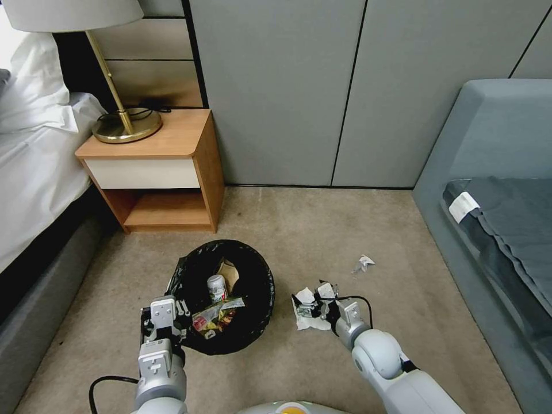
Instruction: Pick up the trash bin, then pick up the garbage from the floor and place it into the trash bin.
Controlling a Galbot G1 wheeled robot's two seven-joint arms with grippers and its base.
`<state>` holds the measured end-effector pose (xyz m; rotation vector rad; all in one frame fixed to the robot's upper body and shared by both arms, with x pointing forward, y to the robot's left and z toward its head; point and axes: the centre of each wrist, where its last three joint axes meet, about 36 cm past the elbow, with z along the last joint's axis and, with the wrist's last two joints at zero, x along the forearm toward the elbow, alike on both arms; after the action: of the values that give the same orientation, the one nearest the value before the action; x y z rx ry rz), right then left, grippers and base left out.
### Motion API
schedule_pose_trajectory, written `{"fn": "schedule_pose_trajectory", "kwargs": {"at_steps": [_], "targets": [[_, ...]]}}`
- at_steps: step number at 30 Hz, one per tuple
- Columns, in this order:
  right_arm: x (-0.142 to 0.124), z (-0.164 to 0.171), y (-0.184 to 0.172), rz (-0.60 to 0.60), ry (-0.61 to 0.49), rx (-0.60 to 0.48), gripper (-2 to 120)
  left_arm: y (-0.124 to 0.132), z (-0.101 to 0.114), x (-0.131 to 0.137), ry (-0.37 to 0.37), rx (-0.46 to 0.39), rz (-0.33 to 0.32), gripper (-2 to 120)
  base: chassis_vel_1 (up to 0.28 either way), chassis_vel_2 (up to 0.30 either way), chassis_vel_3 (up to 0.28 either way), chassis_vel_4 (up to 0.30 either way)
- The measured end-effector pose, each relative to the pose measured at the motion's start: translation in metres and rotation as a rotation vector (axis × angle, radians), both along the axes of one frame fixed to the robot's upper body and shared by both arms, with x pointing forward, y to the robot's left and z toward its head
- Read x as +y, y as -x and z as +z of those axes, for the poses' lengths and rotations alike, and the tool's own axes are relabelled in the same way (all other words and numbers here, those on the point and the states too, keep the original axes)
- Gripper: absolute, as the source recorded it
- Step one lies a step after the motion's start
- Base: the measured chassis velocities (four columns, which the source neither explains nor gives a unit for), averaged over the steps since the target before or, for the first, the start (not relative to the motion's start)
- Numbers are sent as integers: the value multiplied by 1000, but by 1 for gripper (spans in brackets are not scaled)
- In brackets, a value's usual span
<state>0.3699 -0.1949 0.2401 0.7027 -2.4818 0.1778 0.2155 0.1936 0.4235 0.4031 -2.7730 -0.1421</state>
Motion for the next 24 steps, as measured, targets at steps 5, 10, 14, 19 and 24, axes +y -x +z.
{"fn": "schedule_pose_trajectory", "kwargs": {"at_steps": [5, 10, 14, 19, 24], "targets": [[2, -15, -5, 37, 22, 13, 100, 2, 0, 0, -1, 2, 1, 1, 0, 0, 0, 0], [10, -31, -7, 62, 30, 5, 100, 1, 2, 0, 0, -5, 4, 1, 0, 0, 0, 0], [13, -41, -12, 66, 38, 0, 100, 1, 2, -1, 2, -5, 5, 1, 0, 0, 0, 0], [16, -52, -17, 60, 48, 13, 100, 2, 1, -1, 2, -1, 6, 1, 0, 0, 0, 0], [14, -70, -18, 51, 73, 32, 100, 1, 0, -1, 3, -1, 6, 1, 0, 0, 0, 0]]}}
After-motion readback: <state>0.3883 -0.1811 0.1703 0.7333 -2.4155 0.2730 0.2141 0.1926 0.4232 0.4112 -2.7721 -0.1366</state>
